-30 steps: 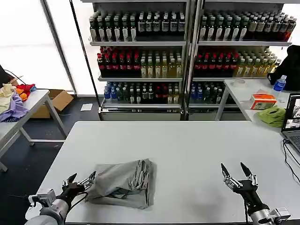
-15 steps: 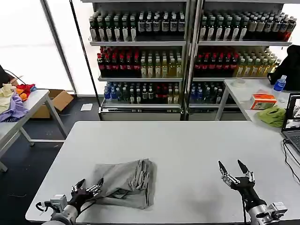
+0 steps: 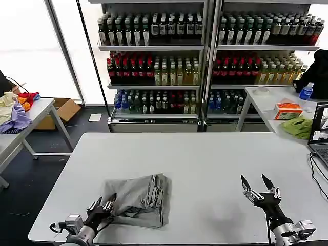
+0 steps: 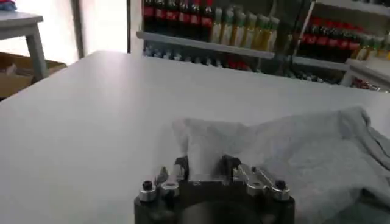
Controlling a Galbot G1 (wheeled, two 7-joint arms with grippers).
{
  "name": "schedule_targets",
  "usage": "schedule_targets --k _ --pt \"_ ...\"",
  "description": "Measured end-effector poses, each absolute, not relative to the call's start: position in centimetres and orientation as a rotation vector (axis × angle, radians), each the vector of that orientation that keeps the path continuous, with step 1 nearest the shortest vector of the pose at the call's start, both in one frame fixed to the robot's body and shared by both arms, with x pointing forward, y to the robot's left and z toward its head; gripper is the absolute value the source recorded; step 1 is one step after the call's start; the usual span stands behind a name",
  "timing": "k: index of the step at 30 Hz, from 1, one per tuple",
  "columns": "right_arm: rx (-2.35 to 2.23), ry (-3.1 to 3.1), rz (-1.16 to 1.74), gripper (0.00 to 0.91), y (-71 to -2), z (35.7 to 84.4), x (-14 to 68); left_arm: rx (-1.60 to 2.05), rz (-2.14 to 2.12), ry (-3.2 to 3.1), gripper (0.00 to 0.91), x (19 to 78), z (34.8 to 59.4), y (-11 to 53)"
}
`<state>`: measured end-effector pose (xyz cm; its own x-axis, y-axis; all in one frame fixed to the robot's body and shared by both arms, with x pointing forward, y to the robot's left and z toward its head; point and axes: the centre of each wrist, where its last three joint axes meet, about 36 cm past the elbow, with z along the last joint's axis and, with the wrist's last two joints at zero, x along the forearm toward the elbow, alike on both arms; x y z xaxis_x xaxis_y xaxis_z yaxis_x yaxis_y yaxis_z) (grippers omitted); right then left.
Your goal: Fold and organize the clothes.
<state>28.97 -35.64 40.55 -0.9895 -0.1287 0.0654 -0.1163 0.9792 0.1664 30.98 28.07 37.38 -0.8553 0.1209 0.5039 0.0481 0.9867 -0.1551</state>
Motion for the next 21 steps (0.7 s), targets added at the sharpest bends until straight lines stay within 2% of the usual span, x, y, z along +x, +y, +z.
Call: schedule_targets --k 6,11,21 --pt "0.176 -3.051 -0.255 0.907 -35.8 40.5 28.9 -0.103 0.219 -2.6 0.04 30.6 37.1 27.6" --pt "0.176 -3.057 -0.255 0.907 -36.0 40.7 29.0 -0.069 0.237 -2.619 0.04 30.7 37.9 28.1" --pt "0.197 -3.069 -0.27 0.907 -35.8 40.8 29.7 0.041 0.216 -2.714 0.04 31.8 42.1 33.4"
